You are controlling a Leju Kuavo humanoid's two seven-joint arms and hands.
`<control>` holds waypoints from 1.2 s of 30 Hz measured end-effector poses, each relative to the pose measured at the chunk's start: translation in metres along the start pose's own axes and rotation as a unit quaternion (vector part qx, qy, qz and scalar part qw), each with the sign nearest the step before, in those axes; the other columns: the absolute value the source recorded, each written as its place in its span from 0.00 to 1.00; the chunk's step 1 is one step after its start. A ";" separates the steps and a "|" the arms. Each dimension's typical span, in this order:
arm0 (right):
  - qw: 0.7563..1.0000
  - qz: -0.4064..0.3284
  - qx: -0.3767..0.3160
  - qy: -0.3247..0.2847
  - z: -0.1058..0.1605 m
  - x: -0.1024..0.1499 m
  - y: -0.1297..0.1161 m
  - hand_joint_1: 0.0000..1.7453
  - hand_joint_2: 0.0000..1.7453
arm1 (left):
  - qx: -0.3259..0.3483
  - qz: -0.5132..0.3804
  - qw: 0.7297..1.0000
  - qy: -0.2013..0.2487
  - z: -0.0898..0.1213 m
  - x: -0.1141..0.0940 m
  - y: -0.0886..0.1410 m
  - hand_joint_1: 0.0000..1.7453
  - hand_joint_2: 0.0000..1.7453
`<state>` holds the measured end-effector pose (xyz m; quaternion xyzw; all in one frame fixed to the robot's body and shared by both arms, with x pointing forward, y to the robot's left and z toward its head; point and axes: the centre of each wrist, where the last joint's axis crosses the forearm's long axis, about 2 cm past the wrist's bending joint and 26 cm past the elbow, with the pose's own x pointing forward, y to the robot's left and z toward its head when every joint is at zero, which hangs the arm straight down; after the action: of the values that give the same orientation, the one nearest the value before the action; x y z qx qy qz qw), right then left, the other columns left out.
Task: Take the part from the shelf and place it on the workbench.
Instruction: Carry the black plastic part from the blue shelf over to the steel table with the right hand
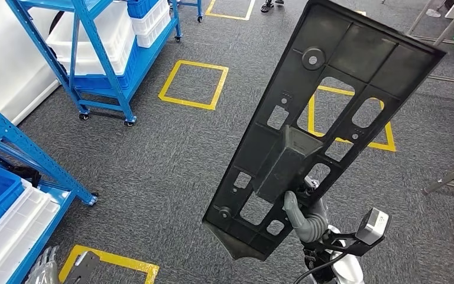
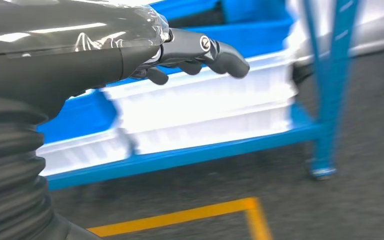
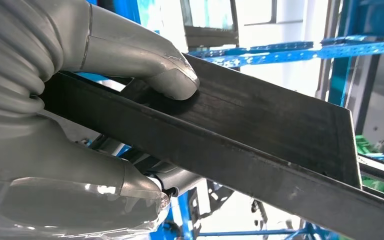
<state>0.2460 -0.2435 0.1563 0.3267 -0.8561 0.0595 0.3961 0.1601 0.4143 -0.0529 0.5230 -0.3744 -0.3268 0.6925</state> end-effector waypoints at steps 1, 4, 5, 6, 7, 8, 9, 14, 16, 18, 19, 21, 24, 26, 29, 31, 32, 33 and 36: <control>1.000 0.000 -0.001 0.001 0.001 0.000 0.001 1.00 1.00 | 0.005 0.009 1.000 -0.010 -0.002 0.008 0.000 0.00 1.00; 1.000 -0.001 0.001 0.003 0.002 0.000 0.002 1.00 1.00 | 0.008 0.029 0.999 -0.027 -0.002 0.023 -0.002 0.00 1.00; 1.000 -0.002 0.001 0.003 0.002 -0.001 0.003 1.00 1.00 | 0.006 0.033 0.999 -0.030 -0.001 0.027 -0.004 0.00 1.00; 1.000 -0.003 0.001 0.004 0.002 -0.001 0.003 1.00 1.00 | 0.005 0.037 0.999 -0.032 0.001 0.030 -0.005 0.00 1.00; 1.000 -0.003 0.002 0.005 0.003 -0.001 0.003 1.00 1.00 | 0.004 0.042 0.999 -0.032 0.002 0.033 -0.007 0.00 1.00; 1.000 -0.003 0.002 0.005 0.002 -0.001 0.004 1.00 1.00 | 0.003 0.047 0.998 -0.031 0.003 0.036 -0.008 0.00 1.00; 1.000 -0.003 0.002 0.004 0.002 -0.001 0.004 1.00 1.00 | 0.002 0.052 0.998 -0.031 0.004 0.039 -0.009 0.00 1.00; 1.000 -0.001 0.004 0.001 -0.002 -0.001 0.003 1.00 1.00 | -0.048 0.064 0.996 -0.032 0.011 0.061 -0.021 0.00 1.00; 1.000 0.000 0.002 0.001 -0.002 -0.001 0.003 1.00 1.00 | -0.109 0.070 0.992 -0.005 0.020 0.071 -0.030 0.00 1.00; 1.000 0.001 0.001 0.001 -0.002 -0.001 0.004 1.00 1.00 | -0.186 0.084 0.977 0.056 0.037 0.073 -0.044 0.00 1.00; 1.000 0.000 0.002 0.000 -0.002 -0.001 0.004 1.00 1.00 | -0.223 0.096 0.966 0.094 0.050 0.069 -0.052 0.00 1.00; 1.000 -0.002 0.003 0.001 -0.001 -0.001 0.004 1.00 1.00 | -0.274 0.128 0.939 0.162 0.078 0.055 -0.066 0.00 1.00; 1.000 -0.004 0.004 0.002 0.000 -0.001 0.004 1.00 1.00 | -0.308 0.160 0.911 0.224 0.109 0.039 -0.078 0.00 1.00; 1.000 -0.005 0.005 0.002 -0.001 -0.001 0.004 1.00 1.00 | -0.324 0.162 0.902 0.236 0.118 0.039 -0.081 0.00 1.00; 1.000 -0.005 0.004 0.002 0.000 -0.001 0.003 1.00 1.00 | -0.342 0.157 0.895 0.240 0.126 0.044 -0.084 0.00 1.00; 1.000 -0.004 0.001 0.003 0.002 -0.001 0.003 1.00 1.00 | -0.349 0.157 0.893 0.238 0.130 0.049 -0.086 0.00 1.00; 1.000 -0.004 0.000 0.004 0.002 -0.001 0.002 1.00 1.00 | -0.350 0.158 0.893 0.235 0.131 0.052 -0.087 0.00 1.00; 1.000 -0.004 0.000 0.004 0.003 -0.001 0.002 1.00 1.00 | -0.351 0.159 0.893 0.231 0.133 0.054 -0.088 0.00 1.00; 1.000 -0.004 -0.003 0.006 0.005 -0.001 0.003 1.00 1.00 | -0.352 0.162 0.895 0.221 0.138 0.056 -0.090 0.00 1.00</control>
<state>0.2416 -0.2429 0.1524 0.3286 -0.8526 0.0573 0.4023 0.0640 0.2789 -0.1059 0.2355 -0.1517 -0.1966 0.9396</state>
